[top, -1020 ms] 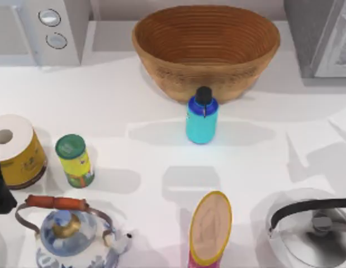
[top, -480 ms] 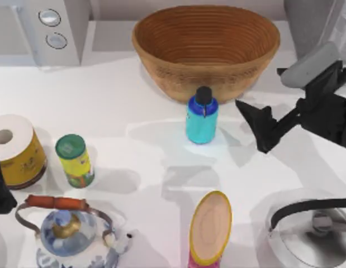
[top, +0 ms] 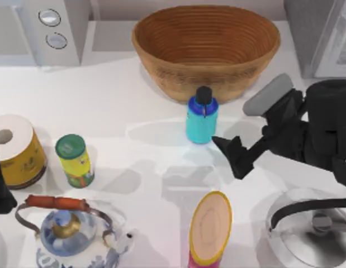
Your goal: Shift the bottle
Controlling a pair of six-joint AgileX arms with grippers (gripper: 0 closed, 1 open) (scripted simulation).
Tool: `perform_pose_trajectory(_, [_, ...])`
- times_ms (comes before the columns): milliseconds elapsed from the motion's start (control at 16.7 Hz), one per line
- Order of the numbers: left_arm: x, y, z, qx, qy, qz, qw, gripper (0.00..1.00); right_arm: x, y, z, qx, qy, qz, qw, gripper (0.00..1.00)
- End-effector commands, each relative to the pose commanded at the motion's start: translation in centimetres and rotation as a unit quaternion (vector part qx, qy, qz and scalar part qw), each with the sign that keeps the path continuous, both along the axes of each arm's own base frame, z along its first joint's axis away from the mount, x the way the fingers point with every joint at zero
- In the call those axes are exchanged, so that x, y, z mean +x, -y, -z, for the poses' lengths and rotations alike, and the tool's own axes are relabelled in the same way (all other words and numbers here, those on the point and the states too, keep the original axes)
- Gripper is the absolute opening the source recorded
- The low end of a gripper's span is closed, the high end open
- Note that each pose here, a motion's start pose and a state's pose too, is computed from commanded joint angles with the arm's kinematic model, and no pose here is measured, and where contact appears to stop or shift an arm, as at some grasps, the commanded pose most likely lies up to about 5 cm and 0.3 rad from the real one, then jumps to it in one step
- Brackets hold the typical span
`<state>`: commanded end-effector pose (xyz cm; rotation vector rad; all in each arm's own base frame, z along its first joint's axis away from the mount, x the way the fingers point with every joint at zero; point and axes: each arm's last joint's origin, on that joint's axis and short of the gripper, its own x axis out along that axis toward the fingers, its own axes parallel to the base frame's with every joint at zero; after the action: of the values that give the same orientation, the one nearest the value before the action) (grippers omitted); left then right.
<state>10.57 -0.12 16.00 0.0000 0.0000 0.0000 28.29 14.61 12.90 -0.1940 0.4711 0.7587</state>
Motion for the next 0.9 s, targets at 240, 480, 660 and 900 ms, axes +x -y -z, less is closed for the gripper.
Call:
perform_pose_trajectory(240, [0.0,0.0,0.0,0.0,0.0,0.0,1.0,1.0,0.0,0.2,0.1,0.0,-0.001,0.002,1.0,1.0])
perform_pose_trajectory(480, [0.0,0.0,0.0,0.0,0.0,0.0,1.0,1.0,2.7,-0.7,0.5,0.001,0.002,0.005,1.0,1.0])
perform_pose_trajectory(660, [0.0,0.0,0.0,0.0,0.0,0.0,1.0,1.0,5.4,-2.3,2.0,0.001,0.001,0.006,1.0,1.0])
perform_pose_trajectory(900, [0.0,0.0,0.0,0.0,0.0,0.0,1.0,1.0,6.8,-5.2,4.1,0.001,0.001,0.002,1.0,1.0])
